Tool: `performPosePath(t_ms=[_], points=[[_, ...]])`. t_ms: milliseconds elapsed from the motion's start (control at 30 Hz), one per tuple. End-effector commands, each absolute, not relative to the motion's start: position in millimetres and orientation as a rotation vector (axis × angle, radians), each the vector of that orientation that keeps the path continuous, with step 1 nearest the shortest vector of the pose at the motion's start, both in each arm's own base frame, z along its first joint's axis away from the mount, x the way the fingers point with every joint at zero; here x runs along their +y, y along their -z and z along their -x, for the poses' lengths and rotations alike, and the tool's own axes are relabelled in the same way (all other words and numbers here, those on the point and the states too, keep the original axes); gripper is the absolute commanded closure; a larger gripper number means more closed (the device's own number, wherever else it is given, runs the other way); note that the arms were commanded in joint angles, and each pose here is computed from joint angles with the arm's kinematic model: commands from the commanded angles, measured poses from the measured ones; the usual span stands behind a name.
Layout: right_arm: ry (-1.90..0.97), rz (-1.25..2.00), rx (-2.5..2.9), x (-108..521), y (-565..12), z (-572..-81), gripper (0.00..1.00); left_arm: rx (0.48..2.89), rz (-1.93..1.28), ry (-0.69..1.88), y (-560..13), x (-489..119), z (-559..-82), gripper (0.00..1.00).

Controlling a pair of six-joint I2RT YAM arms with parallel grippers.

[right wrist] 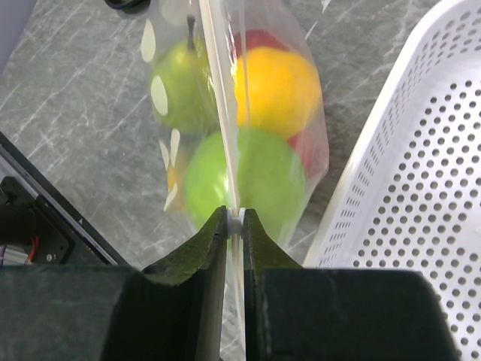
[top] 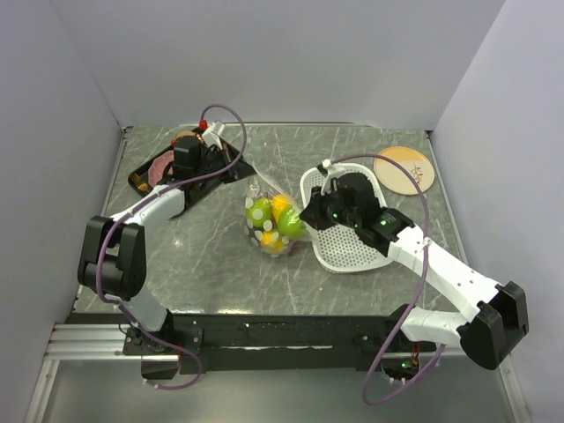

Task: Place the food in the zip-top bag and seal the zipper
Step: Zip the zipper food storage bag at the center of the board.

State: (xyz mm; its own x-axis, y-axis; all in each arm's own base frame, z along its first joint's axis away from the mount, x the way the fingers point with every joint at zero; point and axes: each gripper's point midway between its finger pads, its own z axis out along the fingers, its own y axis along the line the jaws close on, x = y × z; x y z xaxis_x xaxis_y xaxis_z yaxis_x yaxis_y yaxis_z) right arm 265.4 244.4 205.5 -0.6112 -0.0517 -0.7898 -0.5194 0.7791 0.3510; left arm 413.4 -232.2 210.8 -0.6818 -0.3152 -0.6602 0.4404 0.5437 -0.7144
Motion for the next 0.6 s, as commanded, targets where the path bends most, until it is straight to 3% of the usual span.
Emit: performPosePath(t_ms=[0, 567], points=[[-0.717, 0.429, 2.19, 233, -202, -244, 0.93, 1.843, -0.047, 1.008, -250, -194, -447, 0.99], [-0.742, 0.437, 2.202, 230, -199, -230, 0.92, 1.843, 0.012, 0.952, -248, -179, -450, 0.99]])
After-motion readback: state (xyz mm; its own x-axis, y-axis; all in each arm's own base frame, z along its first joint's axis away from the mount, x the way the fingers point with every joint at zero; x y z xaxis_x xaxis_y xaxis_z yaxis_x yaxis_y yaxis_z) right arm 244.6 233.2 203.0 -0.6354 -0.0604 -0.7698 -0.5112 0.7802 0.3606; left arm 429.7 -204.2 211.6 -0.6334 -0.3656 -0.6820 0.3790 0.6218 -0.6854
